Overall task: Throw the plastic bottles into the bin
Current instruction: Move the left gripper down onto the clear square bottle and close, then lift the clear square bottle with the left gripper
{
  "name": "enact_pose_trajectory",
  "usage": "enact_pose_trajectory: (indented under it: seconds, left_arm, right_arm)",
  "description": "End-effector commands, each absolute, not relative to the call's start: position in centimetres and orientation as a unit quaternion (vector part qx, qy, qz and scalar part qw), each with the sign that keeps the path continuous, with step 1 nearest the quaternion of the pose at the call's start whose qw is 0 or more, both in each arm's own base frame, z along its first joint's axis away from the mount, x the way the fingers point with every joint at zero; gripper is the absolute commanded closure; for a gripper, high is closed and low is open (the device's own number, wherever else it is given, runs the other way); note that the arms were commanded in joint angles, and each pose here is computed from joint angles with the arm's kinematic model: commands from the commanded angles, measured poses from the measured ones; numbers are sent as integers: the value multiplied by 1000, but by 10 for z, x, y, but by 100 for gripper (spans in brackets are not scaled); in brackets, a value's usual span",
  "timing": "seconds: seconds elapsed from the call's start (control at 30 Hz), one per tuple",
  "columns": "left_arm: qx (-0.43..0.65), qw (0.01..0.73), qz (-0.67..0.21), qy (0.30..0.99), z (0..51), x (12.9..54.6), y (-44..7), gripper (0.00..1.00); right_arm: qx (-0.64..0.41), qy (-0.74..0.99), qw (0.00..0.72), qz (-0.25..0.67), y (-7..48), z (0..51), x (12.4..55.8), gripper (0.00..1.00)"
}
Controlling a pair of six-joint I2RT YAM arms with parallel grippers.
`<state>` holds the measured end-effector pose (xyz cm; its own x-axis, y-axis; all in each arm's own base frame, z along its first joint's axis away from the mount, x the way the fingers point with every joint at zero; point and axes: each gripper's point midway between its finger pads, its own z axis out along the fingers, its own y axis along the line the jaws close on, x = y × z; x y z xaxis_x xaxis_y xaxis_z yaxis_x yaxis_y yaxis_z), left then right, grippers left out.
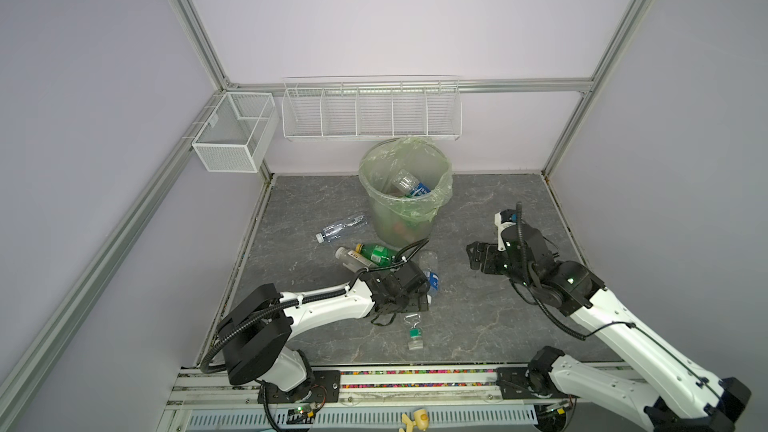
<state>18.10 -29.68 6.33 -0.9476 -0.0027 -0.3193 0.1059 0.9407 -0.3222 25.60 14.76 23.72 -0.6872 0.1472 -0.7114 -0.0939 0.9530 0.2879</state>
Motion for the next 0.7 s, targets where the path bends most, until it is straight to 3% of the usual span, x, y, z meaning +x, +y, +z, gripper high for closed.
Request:
enact_pose_trajectory:
  seconds: [0.0,0.3,0.47,0.57,0.67]
  left_arm:
    - [14,160,-148,976,62,181,-289,3]
    - [18,153,-109,982,52,185,-284,13]
    - [12,148,-109,983,47,185,-281,29]
    - [3,148,-106,983,47,185,-276,46]
    - [-2,150,-102,983,48,186,-271,48]
  right_arm:
    - [20,909,392,139,142,229,254,12]
    - [16,910,391,138,147,231,260,12]
    - [16,910,390,141,148,232,260,11]
    - [17,911,388,141,148,231,259,12]
    - [18,910,389,142,147,232,259,11]
